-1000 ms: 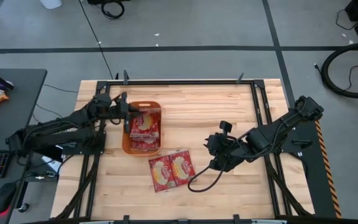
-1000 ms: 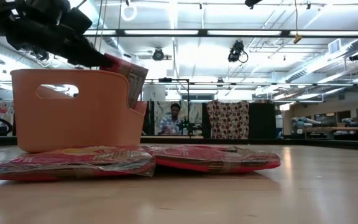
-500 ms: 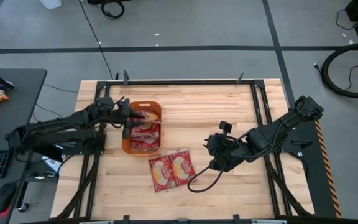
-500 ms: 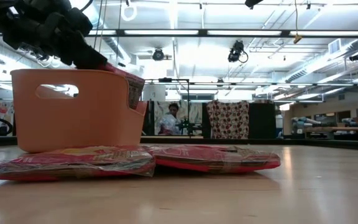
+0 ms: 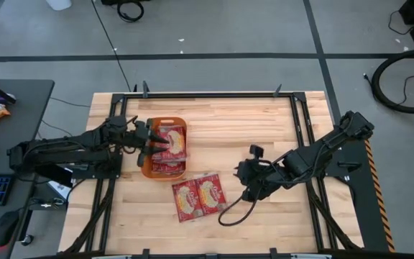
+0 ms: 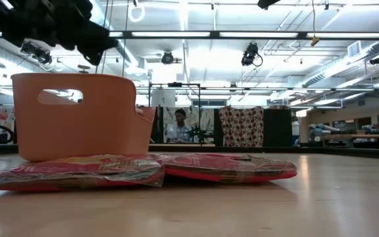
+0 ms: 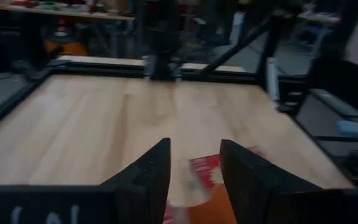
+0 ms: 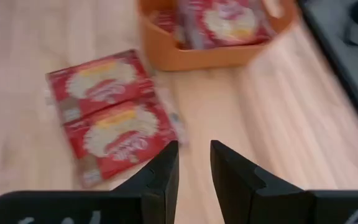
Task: Sort popcorn bags into baskets
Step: Put the red popcorn bag into the orange bin
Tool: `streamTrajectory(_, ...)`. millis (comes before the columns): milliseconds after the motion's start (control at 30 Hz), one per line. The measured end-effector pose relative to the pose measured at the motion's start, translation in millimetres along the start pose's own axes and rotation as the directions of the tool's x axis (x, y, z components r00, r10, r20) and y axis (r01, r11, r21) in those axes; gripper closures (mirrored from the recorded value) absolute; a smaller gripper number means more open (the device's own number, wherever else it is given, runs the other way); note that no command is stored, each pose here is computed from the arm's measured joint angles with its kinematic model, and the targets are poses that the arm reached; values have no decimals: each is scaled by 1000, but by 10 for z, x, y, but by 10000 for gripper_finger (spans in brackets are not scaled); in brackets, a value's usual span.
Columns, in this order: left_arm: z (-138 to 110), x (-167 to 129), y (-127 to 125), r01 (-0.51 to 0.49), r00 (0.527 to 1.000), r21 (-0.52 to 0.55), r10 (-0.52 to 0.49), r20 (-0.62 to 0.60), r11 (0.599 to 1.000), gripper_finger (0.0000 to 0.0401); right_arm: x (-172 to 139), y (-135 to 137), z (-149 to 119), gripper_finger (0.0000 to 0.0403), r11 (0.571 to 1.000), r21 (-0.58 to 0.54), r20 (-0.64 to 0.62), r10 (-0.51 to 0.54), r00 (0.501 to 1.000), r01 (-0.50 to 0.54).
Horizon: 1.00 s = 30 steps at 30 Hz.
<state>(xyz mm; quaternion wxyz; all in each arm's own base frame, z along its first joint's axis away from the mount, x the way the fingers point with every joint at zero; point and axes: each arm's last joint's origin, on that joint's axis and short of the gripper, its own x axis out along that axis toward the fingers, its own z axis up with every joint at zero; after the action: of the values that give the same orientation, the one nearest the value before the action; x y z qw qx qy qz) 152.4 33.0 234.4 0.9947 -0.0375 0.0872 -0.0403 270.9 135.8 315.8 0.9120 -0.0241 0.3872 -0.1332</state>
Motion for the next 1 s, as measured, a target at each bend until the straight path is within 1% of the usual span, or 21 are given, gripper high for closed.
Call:
streamTrajectory(200, 15, 39, -148, 88, 996, -31, -87, 12, 996, 257, 262, 127, -139, 306, 987, -106, 62, 130, 990, -123)
streamTrajectory(333, 15, 61, -232, 67, 998, -49, -66, 14, 997, 257, 405, 163, -205, 306, 978, -136, 131, 177, 976, -159)
streamTrajectory(433, 33, 73, -294, 47, 998, -49, -46, 36, 998, 257, 493, 171, -256, 306, 974, -127, 168, 207, 964, -187)
streamTrajectory(533, 68, 78, -352, 38, 997, -39, -35, 76, 999, 257, 578, 179, -306, 306, 974, -109, 195, 215, 957, -197)
streamTrajectory(667, 115, 77, -408, 19, 992, -45, -13, 129, 999, 257, 802, 296, -375, 306, 972, -128, 139, 214, 967, -197)
streamTrajectory(800, 124, 85, -428, -51, 987, -70, 61, 146, 996, 257, 1099, 504, -421, 306, 960, -176, 53, 232, 971, -220)
streamTrajectory(900, 131, 83, -427, -102, 981, -85, 114, 158, 991, 257, 1267, 634, -417, 306, 944, -227, 15, 250, 968, -240)
streamTrajectory(1000, 119, 96, -427, -118, 980, -84, 129, 148, 989, 257, 1400, 746, -417, 306, 925, -270, -16, 274, 962, -268)
